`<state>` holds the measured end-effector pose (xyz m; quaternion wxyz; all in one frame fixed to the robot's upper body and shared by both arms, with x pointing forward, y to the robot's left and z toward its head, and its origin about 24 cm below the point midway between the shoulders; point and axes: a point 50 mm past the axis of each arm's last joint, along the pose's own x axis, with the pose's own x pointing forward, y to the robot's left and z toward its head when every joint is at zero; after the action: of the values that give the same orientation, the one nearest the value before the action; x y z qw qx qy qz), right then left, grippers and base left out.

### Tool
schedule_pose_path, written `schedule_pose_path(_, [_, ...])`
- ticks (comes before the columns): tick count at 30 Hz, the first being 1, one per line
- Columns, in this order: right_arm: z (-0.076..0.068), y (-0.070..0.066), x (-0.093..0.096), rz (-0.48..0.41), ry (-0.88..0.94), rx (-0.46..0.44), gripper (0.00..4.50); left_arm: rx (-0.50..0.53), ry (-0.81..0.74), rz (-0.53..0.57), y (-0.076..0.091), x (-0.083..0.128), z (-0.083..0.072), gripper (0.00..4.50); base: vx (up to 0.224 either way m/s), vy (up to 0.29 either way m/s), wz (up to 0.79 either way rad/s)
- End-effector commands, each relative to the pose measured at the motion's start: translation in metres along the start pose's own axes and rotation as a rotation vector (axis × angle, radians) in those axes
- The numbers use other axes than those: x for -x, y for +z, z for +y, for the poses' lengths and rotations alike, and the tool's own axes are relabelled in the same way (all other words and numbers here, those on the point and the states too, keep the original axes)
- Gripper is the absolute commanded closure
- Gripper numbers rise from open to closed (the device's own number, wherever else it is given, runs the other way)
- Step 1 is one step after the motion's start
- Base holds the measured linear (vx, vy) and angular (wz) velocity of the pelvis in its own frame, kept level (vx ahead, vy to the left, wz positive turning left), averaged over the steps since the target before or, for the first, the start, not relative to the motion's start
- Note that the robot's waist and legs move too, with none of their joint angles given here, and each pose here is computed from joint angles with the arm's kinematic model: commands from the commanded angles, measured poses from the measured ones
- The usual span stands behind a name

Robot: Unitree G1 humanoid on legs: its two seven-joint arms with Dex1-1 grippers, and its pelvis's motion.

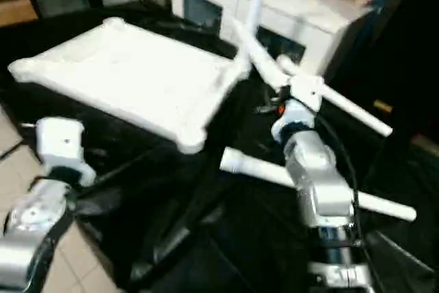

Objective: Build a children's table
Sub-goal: Move to table

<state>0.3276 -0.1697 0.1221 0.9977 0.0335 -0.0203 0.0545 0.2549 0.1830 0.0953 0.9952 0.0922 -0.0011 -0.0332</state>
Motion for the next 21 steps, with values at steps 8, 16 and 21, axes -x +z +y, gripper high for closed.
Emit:
schedule_pose_path(8, [-0.021, 0.018, -0.006, -0.071, -0.066, 0.0, 4.5, -0.042, -0.001, 0.011, -0.001, 0.001, 0.009, 1.06, -0.078, -0.002, 0.08])
schedule_pose_path(16, [-0.016, 0.053, 0.005, -0.368, 0.112, -0.215, 4.5, -0.029, 0.03, -0.008, -0.001, 0.0, 0.011, 1.06, 0.0, 0.0, 0.0])
schedule_pose_path(21, [-0.041, 0.073, 0.012, -0.508, 0.012, -0.313, 4.5, -0.005, 0.052, -0.035, 0.0, 0.0, 0.01, 1.06, 0.0, 0.0, 0.0])
